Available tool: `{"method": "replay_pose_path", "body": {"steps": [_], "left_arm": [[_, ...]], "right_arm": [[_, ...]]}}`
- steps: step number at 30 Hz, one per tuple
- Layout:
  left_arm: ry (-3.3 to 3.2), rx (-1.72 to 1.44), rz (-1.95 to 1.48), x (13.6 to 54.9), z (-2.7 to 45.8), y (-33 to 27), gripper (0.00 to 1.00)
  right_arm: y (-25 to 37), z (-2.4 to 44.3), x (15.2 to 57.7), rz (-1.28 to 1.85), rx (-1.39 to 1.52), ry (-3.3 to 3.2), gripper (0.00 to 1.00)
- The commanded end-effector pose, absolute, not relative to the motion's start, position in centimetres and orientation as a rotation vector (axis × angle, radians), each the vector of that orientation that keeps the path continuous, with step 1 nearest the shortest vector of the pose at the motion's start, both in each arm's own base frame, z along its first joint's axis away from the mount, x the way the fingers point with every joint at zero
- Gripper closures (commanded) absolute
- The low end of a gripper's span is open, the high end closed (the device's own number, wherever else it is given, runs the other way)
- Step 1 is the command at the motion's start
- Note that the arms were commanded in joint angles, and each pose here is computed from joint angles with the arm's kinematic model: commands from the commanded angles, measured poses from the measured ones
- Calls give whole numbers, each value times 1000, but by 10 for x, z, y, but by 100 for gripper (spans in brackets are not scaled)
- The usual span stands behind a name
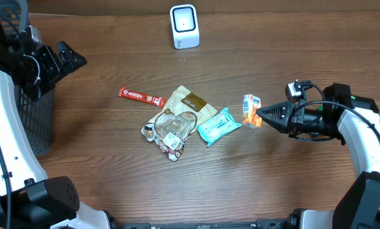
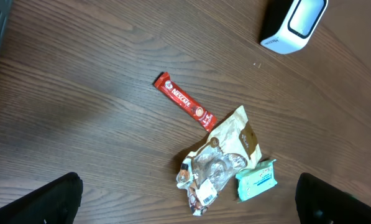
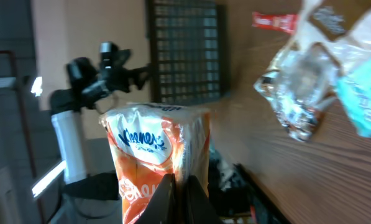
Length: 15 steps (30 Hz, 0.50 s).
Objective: Scan the item barcode
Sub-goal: 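Carry the Kleenex pack with the right gripper toward the scanner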
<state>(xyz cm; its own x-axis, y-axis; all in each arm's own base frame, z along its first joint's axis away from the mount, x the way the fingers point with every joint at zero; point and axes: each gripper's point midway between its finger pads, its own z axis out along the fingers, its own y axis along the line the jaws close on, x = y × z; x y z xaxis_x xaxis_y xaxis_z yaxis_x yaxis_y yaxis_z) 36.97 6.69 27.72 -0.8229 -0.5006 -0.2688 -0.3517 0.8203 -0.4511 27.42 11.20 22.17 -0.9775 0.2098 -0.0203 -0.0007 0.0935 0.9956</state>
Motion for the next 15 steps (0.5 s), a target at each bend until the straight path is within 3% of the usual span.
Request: {"method": "replay_pose_path", "body": {"steps": [1,15], "left_arm": [[2630,-642,-553,371,276,65,0],[2628,-641,-551,371,276,65,0]], "right_arm": [[112,246,277,2058,134,2044,96],[115,249,264,2031,96,2031,96]]}}
